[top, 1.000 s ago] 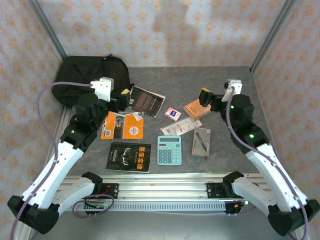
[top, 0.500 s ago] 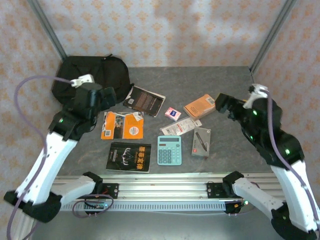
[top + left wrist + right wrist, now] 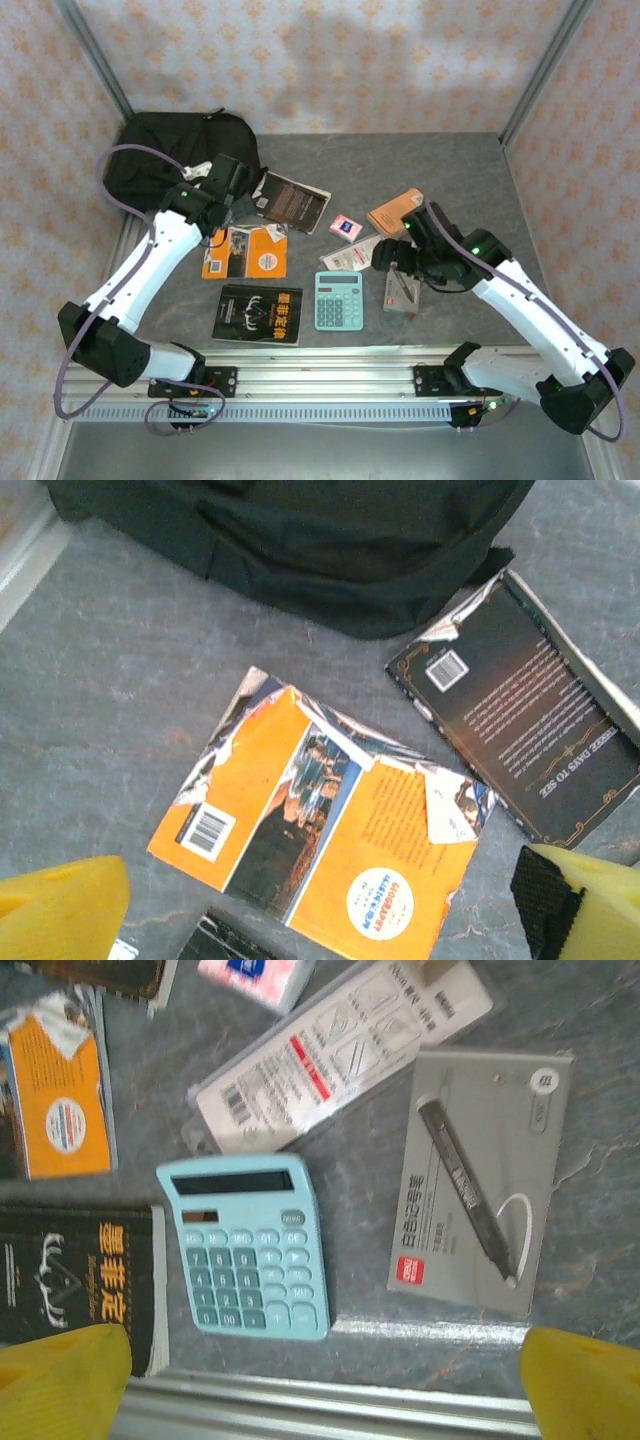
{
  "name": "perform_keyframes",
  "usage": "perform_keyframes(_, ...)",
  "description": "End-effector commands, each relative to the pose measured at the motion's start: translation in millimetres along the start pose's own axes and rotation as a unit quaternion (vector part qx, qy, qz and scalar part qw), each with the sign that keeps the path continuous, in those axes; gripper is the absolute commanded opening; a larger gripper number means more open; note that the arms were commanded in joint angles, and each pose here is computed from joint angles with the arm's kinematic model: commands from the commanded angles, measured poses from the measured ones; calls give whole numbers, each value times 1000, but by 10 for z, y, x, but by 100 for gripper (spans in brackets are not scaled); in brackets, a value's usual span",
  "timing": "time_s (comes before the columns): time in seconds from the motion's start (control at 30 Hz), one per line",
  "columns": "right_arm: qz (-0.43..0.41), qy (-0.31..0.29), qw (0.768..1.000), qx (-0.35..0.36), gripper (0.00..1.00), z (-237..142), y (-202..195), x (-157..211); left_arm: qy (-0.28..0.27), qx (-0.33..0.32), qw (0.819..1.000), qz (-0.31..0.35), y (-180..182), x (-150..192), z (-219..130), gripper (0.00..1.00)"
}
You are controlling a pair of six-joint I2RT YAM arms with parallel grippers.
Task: Pack the student bag
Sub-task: Pick up the student bag from the top-left of the table.
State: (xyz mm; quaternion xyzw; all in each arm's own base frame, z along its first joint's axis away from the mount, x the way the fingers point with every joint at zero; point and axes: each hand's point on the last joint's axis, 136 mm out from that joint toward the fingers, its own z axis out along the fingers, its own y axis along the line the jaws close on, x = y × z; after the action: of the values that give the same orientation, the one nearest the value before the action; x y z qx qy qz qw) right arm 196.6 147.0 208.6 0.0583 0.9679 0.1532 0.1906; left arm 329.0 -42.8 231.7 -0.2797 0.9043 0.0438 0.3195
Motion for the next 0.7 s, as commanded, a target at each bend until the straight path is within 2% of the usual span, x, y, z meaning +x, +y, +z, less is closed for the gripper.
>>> perform_keyframes(0.0,3,12,999,42,100,83,-155,79,14,-23,999,-41,138,-44,55,100)
perform_keyframes(0.13,-8,8,1000,30,100,260,34,-80,12,7,995,-99,123,-381,188,100)
perform_keyframes(0.27,0,3,999,49,99,341,131,-259,-2,-13,994,-107,168,-730,353,100)
perform_keyframes(0.43,0,-63,997,53,99,158,197,-578,-6,-1,988,-155,107,-970,710,100)
perform_keyframes(0.5,1,-101,993,61,99,43,176,-718,1,23,984,-177,44,-1026,909,100)
perform_keyframes(0.67,28,-149,987,45,99,-72,133,-847,22,52,975,-213,-101,-1087,1344,100)
